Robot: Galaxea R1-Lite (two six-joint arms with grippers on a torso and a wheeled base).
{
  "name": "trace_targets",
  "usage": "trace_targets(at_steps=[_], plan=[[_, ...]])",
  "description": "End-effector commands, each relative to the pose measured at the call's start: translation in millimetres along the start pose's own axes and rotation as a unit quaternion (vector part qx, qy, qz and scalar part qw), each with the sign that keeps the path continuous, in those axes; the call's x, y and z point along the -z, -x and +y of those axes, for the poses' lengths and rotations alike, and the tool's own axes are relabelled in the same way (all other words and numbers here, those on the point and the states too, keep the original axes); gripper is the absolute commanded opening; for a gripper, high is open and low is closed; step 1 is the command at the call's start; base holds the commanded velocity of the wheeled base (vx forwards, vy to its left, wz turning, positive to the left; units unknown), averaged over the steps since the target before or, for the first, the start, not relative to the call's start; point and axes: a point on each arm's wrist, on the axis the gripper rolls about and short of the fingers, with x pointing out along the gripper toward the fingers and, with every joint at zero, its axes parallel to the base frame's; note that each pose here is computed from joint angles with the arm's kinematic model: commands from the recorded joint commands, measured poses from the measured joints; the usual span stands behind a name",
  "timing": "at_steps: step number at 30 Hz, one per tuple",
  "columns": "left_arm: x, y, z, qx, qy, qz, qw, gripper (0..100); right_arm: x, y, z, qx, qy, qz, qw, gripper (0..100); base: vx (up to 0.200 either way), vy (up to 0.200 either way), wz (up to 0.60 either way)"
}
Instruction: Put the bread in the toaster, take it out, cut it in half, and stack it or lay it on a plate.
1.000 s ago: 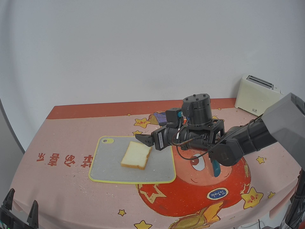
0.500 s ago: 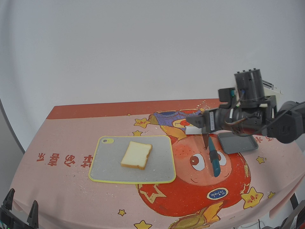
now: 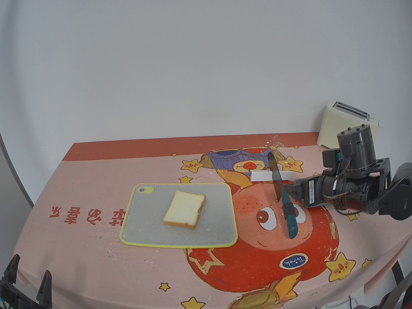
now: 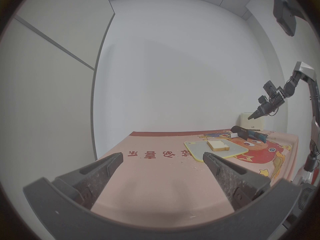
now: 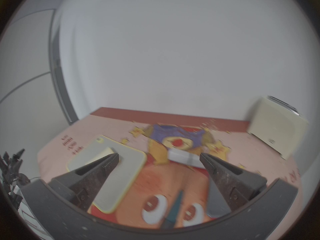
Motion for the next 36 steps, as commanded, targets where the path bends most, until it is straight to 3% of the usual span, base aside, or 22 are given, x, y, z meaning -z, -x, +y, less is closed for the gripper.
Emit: trace_targets(at_steps=[1, 10, 15, 36], plan=[[5.2, 0, 0.1, -0.001, 0.0, 0.001, 1.0, 100, 11, -6, 14.8, -0.009, 0.005, 0.02, 0.9997, 100, 0.0, 0.0, 0.0], [5.2, 0, 0.1, -0.001, 0.0, 0.001, 1.0, 100, 23, -21, 25.4, 0.009, 0.016, 0.044, 0.9989, 100, 0.0, 0.0, 0.0], [5.2, 0, 0.1, -0.001, 0.0, 0.001, 1.0, 100, 28, -39, 32.2, 0.023, -0.031, 0.06, 0.9975, 100, 0.0, 0.0, 0.0], [5.2, 0, 0.1, -0.001, 0.0, 0.001, 1.0, 100, 26, -56, 39.6, 0.042, -0.038, 0.058, 0.9967, 100, 0.0, 0.0, 0.0]])
